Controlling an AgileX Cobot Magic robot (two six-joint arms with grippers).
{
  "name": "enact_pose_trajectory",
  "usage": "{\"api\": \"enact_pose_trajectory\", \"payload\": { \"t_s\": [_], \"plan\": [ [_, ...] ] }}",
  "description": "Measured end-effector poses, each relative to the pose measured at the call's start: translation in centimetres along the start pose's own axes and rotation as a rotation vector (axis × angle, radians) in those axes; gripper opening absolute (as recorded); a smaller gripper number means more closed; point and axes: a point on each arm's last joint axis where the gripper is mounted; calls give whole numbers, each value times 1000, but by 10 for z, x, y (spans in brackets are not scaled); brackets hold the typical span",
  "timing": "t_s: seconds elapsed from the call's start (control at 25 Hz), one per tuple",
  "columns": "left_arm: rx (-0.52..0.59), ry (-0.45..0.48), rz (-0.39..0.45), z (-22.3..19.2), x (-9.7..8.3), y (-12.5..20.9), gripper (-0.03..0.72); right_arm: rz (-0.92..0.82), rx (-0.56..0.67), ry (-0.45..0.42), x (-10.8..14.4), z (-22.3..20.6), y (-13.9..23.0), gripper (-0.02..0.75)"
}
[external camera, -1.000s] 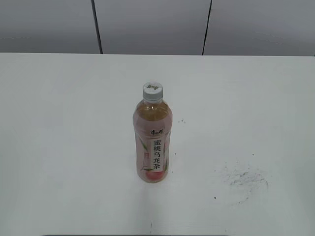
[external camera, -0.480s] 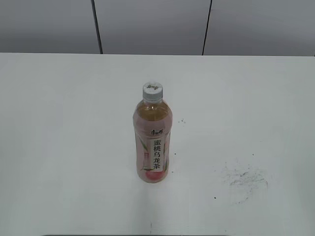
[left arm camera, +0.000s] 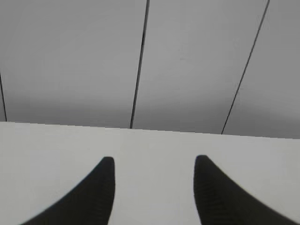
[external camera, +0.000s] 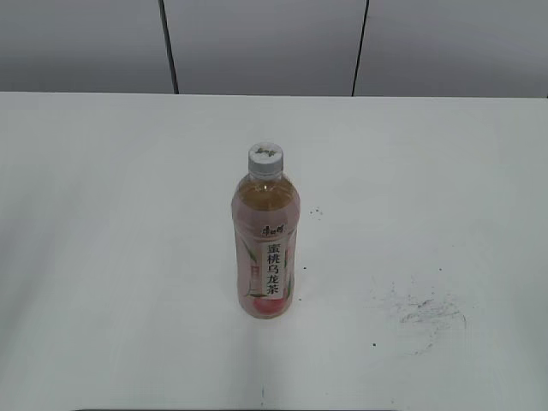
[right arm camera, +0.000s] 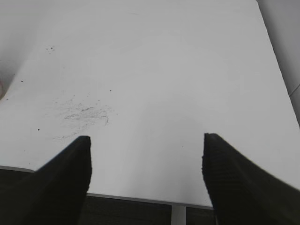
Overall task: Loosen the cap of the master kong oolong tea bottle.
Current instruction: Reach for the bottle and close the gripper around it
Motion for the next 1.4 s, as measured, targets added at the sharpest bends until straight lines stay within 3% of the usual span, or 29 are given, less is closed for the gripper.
{"api": "enact_pose_trajectory", "payload": {
  "t_s": [0.2, 0.32, 0.44, 0.64, 0.8, 1.04, 1.4],
  "plan": [
    [85, -53, 98, -68, 9, 13, 356, 1, 0, 1, 0, 0, 0, 554],
    [117, -92, 62, -109, 14, 28, 430, 1, -1, 2, 0, 0, 0, 554],
    [74, -77, 11, -133, 8, 36, 559, 1, -1, 2, 0, 0, 0, 554],
    [22, -50, -42, -165, -4, 53, 605, 1, -1, 2, 0, 0, 0, 554],
    [46, 16, -118, -180, -16, 69, 574, 1, -1, 2, 0, 0, 0, 554],
    [43, 209, -234, -178, -44, 72, 552, -3, -1, 2, 0, 0, 0, 554],
    [101, 385, -194, -152, -72, 102, 552, -20, -1, 4, 0, 0, 0, 554]
  ]
}}
Point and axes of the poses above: a point on each arm's last joint axis where the gripper is mounted, z pointing back along that axis away from the gripper, x along the wrist's bending axis when the last joint is at zero, y = z × x, and after that the axes turned 8 degrees about -z, right-handed
